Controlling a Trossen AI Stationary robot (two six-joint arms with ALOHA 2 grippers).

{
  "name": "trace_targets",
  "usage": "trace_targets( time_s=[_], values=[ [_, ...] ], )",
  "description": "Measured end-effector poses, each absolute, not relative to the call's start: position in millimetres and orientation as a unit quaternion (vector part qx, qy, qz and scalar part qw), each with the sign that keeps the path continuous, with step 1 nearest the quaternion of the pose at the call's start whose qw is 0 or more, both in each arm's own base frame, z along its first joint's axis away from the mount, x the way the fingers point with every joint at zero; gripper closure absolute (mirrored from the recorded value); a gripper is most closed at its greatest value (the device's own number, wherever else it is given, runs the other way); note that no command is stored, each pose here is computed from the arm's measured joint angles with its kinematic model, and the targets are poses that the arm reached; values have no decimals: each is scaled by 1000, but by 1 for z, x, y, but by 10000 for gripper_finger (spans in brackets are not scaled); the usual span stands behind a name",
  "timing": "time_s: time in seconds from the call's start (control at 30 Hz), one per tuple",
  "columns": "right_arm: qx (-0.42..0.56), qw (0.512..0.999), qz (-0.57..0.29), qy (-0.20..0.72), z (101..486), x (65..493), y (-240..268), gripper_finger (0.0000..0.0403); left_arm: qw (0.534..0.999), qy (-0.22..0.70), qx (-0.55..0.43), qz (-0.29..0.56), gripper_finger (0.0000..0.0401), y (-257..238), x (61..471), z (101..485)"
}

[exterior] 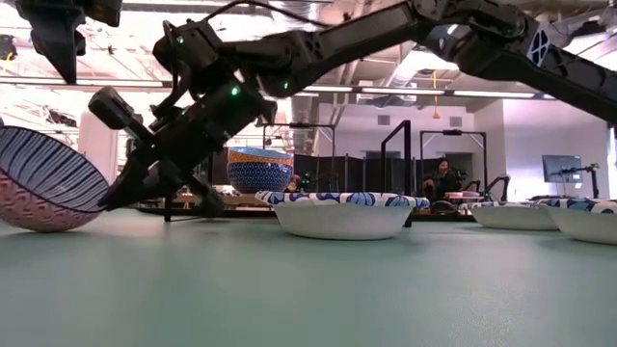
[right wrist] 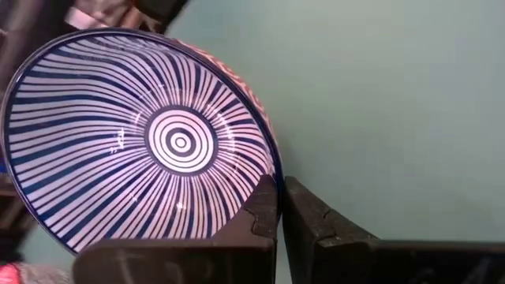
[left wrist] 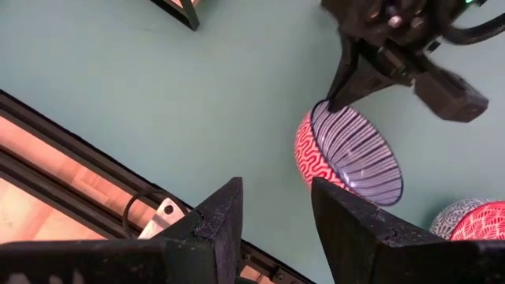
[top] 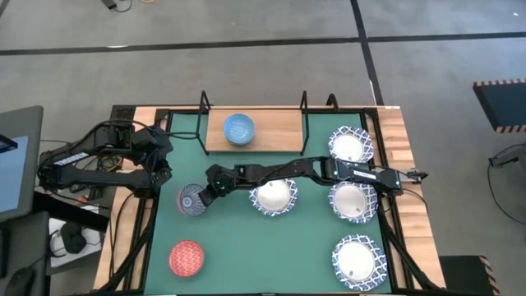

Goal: Place and stack bowls onto a shelf
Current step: Stack the small dark blue bowl on top of the small light blue bowl on the shelf

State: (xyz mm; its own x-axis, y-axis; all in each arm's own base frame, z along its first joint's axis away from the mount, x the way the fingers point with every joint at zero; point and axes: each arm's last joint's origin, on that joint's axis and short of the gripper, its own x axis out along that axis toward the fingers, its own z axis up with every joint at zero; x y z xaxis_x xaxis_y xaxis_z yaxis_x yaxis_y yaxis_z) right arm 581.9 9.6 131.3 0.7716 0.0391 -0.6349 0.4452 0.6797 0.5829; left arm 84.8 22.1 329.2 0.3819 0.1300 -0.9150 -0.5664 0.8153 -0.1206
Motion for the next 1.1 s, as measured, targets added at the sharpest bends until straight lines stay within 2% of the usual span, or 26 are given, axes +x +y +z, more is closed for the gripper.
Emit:
trace_targets(
  time_s=[0.2, 0.43, 0.57, 0.8, 1.1],
  values=[
    [302, 878, -168, 331, 176, 565, 12, 377, 813, 497, -213, 215, 266, 23, 88, 331],
    [213, 889, -247, 321, 236, 539, 4, 377, 869, 411, -202, 187, 266, 28, 111, 341],
    [191, 889, -283, 306, 257, 529, 2, 377, 881, 403, -176, 172, 266, 32, 129, 340],
    [182, 887, -300, 301, 275, 520, 0, 377, 880, 421, -141, 170, 266, 40, 158, 332],
    [182, 888, -299, 299, 290, 511, 4, 377, 841, 486, -124, 203, 266, 49, 185, 310]
  ],
)
